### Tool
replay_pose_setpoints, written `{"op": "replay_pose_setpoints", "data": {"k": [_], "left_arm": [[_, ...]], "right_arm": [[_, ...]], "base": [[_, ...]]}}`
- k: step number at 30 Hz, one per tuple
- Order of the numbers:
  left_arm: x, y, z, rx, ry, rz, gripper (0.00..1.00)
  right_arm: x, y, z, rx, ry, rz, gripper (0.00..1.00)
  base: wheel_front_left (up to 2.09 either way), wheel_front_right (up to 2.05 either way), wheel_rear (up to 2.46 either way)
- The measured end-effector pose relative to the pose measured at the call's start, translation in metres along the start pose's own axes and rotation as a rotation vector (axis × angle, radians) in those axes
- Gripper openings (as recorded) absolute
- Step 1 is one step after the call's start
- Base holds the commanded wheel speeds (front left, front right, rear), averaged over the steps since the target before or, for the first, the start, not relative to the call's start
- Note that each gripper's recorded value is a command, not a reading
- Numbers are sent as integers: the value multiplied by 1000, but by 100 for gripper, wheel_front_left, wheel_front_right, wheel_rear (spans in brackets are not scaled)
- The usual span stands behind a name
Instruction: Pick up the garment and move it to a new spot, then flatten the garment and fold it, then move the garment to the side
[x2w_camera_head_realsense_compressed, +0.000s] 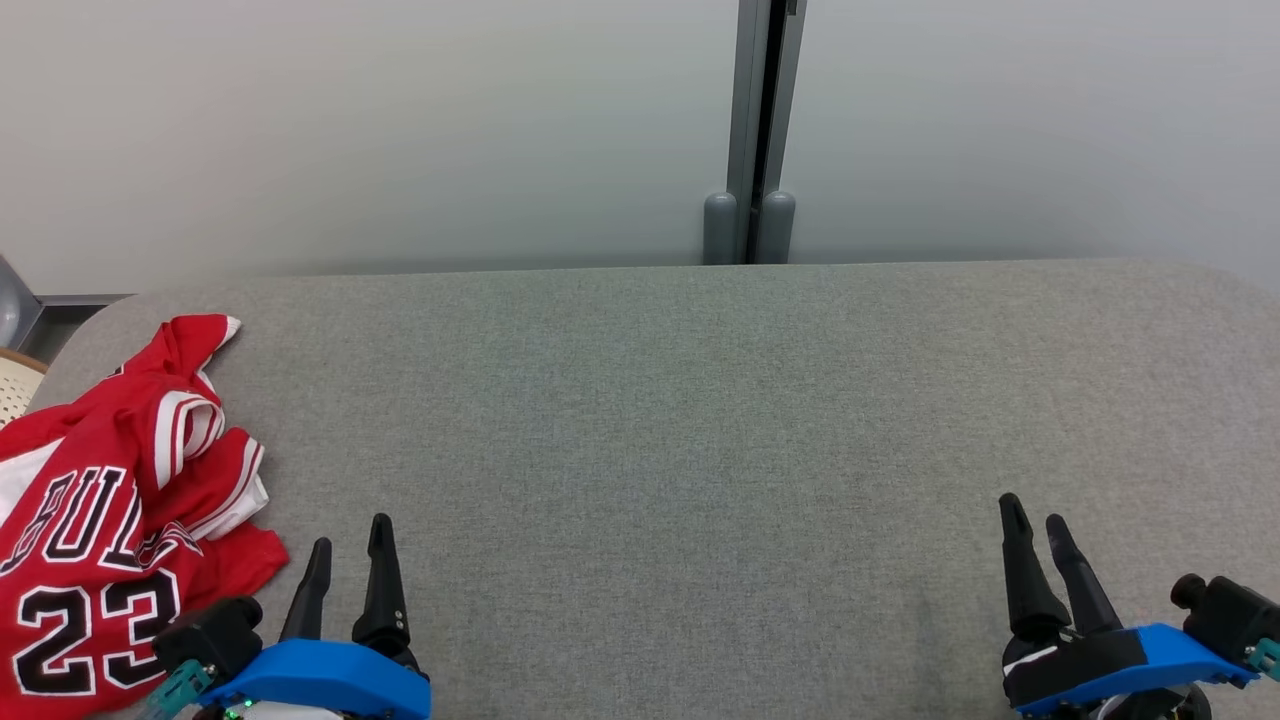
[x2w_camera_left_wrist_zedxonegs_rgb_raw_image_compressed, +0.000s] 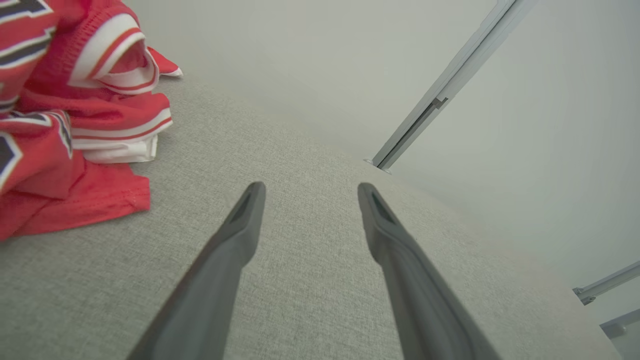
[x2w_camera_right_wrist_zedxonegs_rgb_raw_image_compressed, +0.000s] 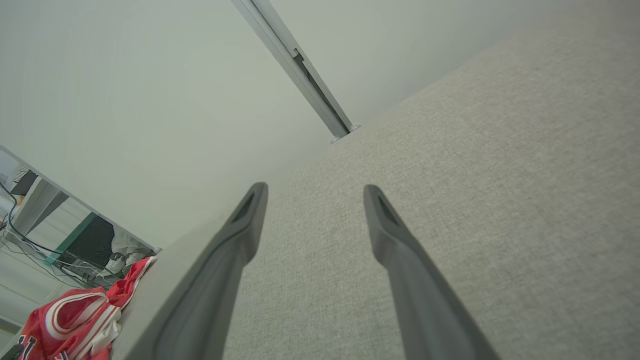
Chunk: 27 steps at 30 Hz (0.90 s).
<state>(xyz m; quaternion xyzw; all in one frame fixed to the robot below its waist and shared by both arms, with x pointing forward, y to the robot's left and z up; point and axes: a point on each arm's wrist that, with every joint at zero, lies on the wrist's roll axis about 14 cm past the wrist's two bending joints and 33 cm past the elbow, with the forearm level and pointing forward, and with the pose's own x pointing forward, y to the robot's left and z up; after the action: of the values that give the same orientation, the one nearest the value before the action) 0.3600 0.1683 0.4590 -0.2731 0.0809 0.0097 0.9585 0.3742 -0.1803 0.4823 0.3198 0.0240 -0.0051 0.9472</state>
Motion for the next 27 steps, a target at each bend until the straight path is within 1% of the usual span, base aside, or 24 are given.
{"op": "replay_pose_setpoints", "data": {"k": [13, 27], "left_arm": [[-3, -5, -1, 164, -12, -28, 100], [-7, -3, -3, 290, -26, -32, 100]], "right_arm": [[-1, 3, -1, -143, -4, 21, 100], [-3, 8, -7, -276, 12, 51, 100]], "base": [[0, 0, 0], [0, 0, 0]]}}
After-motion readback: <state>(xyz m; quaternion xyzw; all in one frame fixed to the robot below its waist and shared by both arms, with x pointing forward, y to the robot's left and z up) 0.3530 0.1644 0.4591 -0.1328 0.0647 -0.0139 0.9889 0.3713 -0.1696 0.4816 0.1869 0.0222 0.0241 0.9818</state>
